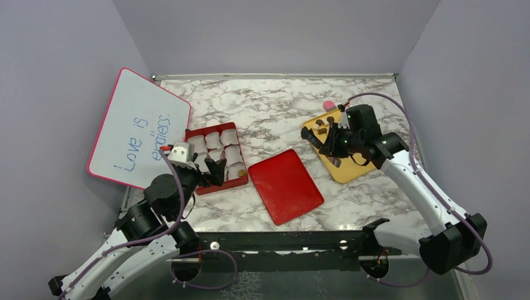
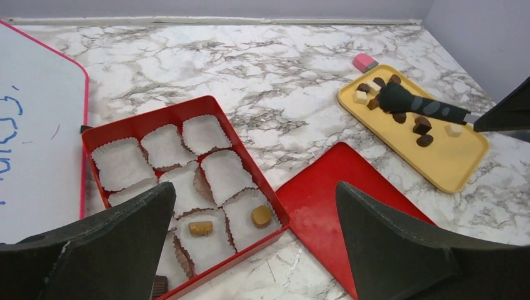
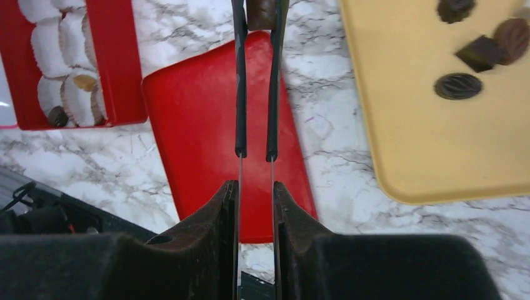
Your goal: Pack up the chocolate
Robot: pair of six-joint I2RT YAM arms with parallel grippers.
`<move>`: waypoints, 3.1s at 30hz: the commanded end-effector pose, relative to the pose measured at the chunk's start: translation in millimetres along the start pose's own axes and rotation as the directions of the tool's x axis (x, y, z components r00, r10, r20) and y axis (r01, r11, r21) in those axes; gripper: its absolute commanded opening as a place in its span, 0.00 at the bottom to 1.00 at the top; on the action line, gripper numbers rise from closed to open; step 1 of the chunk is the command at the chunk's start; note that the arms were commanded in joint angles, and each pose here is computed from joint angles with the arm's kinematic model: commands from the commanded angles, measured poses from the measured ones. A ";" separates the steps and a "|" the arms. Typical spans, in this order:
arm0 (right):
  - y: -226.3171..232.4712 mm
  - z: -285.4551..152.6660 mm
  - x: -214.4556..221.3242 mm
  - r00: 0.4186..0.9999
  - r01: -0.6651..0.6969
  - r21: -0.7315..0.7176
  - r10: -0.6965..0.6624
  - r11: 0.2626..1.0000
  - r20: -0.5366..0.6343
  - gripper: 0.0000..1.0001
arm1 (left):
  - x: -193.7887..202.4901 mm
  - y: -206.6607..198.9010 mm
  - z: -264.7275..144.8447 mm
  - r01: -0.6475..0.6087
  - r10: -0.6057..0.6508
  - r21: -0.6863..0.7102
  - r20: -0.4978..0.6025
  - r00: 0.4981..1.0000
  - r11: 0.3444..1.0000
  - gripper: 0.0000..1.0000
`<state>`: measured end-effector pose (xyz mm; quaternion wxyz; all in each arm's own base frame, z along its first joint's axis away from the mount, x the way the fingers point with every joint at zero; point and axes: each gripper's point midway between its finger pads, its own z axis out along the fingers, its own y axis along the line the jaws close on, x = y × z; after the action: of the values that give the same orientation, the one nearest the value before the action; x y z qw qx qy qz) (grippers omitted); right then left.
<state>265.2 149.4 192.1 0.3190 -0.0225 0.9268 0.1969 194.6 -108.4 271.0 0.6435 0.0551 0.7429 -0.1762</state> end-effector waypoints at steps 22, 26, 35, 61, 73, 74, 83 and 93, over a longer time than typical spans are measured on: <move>214.5 46.5 33.5 0.967 0.237 -0.303 -0.254 0.923 -0.019 0.22 | -61.2 27.1 -38.6 0.201 -0.187 -0.047 0.213 0.959 0.978 0.99; 222.1 66.6 34.6 0.963 0.251 -0.253 -0.267 0.934 -0.028 0.22 | -65.0 29.2 -43.7 0.222 -0.207 -0.037 0.233 0.950 0.974 0.99; 228.0 98.4 39.2 0.953 0.287 -0.136 -0.296 0.948 -0.056 0.23 | -68.3 31.2 -50.6 0.218 -0.206 -0.025 0.241 0.948 0.976 0.99; 227.5 143.3 68.5 0.913 0.397 0.024 -0.392 0.918 -0.117 0.30 | -62.9 36.7 -53.9 0.207 -0.192 -0.037 0.245 0.950 0.978 0.99; 236.3 117.4 52.2 0.918 0.391 0.014 -0.389 0.920 -0.080 0.37 | -62.5 37.8 -54.0 0.206 -0.190 -0.041 0.247 0.950 0.978 0.99; 235.9 114.5 50.5 0.918 0.392 0.018 -0.390 0.920 -0.079 0.37 | -62.0 37.3 -53.6 0.205 -0.189 -0.040 0.244 0.951 0.978 0.99; 240.4 77.0 35.6 0.924 0.379 -0.041 -0.381 0.924 -0.024 0.35 | -55.5 37.2 -48.4 0.194 -0.176 -0.057 0.227 0.958 0.979 0.99; 190.9 40.6 16.7 0.922 0.376 0.114 -0.383 0.920 0.046 0.35 | -25.6 20.8 -25.0 0.120 -0.114 -0.047 0.107 0.988 0.992 0.99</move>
<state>240.2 373.6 217.9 0.3600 -0.1910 0.9027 0.1382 175.5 -63.1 308.2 0.6880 -0.0417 0.6941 -0.2079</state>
